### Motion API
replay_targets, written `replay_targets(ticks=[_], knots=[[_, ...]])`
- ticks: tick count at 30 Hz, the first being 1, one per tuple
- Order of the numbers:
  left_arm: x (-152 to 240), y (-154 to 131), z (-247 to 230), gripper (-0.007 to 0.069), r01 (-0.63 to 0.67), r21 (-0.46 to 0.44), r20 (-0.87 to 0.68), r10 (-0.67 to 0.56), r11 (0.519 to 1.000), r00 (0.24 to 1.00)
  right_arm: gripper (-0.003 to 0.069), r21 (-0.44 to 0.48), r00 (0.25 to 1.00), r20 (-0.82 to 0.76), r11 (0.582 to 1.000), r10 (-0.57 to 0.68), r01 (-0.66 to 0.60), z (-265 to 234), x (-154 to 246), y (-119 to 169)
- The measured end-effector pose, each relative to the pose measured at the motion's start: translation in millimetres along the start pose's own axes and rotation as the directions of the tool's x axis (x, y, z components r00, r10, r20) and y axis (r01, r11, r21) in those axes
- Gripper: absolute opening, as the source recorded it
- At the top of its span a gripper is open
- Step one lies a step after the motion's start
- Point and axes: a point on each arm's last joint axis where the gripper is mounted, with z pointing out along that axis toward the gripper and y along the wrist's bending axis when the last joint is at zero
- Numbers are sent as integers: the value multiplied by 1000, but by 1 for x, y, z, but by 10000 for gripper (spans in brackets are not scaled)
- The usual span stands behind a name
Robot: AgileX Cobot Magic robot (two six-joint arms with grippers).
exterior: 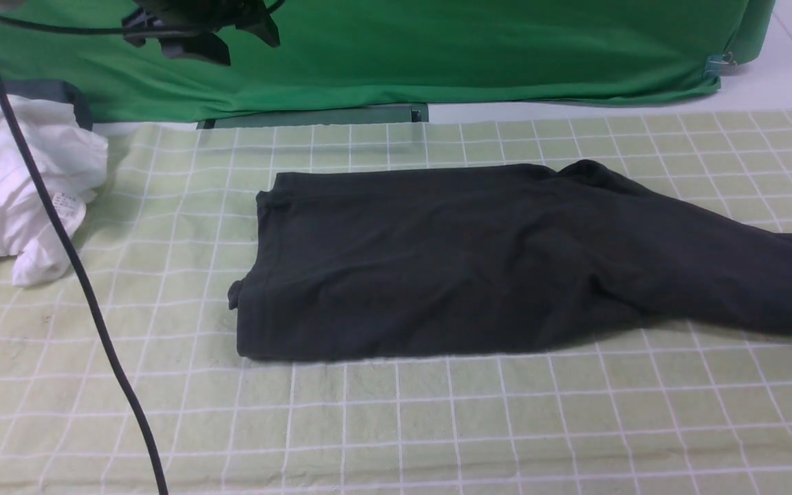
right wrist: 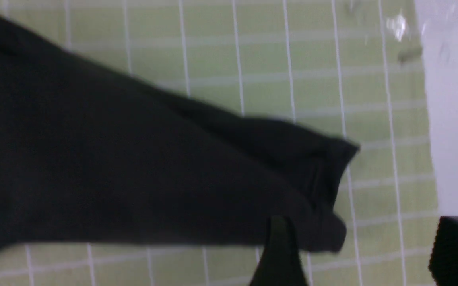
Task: Fold a long-sleeved shirt over a green coffee tablecloth.
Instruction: 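Pull the folded dark garment lengthwise by its ends to straighten it flat on the table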
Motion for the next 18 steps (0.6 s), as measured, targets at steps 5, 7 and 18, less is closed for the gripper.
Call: replay_targets(ticks=[5, 7, 18], knots=[[0, -1, 0, 486, -15, 9, -5, 15, 1000, 1000, 510, -7, 991, -115, 998, 66, -68, 63, 38, -19], [1, -1, 0, 486, -21, 9, -6, 21, 1000, 1000, 529, -18, 988, -128, 996, 89, -92, 92, 49, -21], [0, -1, 0, 486, -25, 9, -5, 25, 1000, 1000, 542, -44, 979, -194, 997, 57, -67, 151, 56, -18]])
